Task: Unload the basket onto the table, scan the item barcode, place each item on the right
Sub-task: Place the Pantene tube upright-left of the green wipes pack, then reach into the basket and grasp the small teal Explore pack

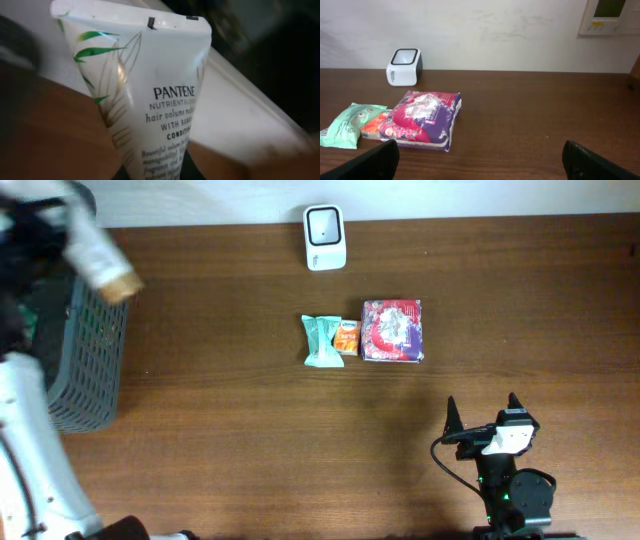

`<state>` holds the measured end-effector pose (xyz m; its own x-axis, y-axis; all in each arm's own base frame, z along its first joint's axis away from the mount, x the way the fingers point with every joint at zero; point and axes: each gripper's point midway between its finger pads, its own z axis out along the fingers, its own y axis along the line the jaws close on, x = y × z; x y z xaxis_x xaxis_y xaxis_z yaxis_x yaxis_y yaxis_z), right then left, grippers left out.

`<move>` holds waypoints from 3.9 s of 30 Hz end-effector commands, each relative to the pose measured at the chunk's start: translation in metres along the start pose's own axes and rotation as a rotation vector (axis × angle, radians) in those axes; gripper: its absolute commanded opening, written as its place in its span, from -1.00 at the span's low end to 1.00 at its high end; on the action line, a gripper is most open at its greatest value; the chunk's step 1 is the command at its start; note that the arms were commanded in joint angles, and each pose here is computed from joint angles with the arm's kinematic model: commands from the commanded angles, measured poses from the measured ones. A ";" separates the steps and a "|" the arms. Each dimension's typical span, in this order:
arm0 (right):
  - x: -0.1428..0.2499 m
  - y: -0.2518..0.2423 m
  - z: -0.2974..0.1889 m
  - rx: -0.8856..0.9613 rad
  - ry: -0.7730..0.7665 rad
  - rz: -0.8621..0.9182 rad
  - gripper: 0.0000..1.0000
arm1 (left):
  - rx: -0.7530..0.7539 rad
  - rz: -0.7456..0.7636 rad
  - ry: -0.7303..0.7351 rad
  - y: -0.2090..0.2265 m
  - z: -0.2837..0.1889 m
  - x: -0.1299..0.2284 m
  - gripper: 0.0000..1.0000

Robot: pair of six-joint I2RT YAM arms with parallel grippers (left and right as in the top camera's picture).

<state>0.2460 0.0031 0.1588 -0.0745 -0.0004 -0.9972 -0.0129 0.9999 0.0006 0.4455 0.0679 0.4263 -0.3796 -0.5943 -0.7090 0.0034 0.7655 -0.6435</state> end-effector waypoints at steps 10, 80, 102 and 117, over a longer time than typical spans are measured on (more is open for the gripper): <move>0.004 -0.003 0.000 0.012 0.006 0.004 0.97 | -0.087 0.292 0.710 -0.018 0.163 0.283 -0.88; 0.004 -0.003 0.000 0.012 0.006 0.004 0.98 | -0.920 0.668 0.521 0.442 0.026 0.059 0.58; 0.004 -0.003 0.000 0.012 0.006 0.004 0.98 | -0.879 0.485 0.270 0.384 0.032 0.017 -1.00; 0.004 -0.003 0.000 0.012 0.006 0.004 0.97 | -0.631 0.317 0.237 0.384 0.084 0.049 0.31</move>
<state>0.2460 0.0031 0.1587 -0.0749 -0.0004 -0.9972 -0.0129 0.9999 0.0006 0.4934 0.3130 0.1642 -0.6379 -0.2155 -0.7393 -0.3371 0.9413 0.0164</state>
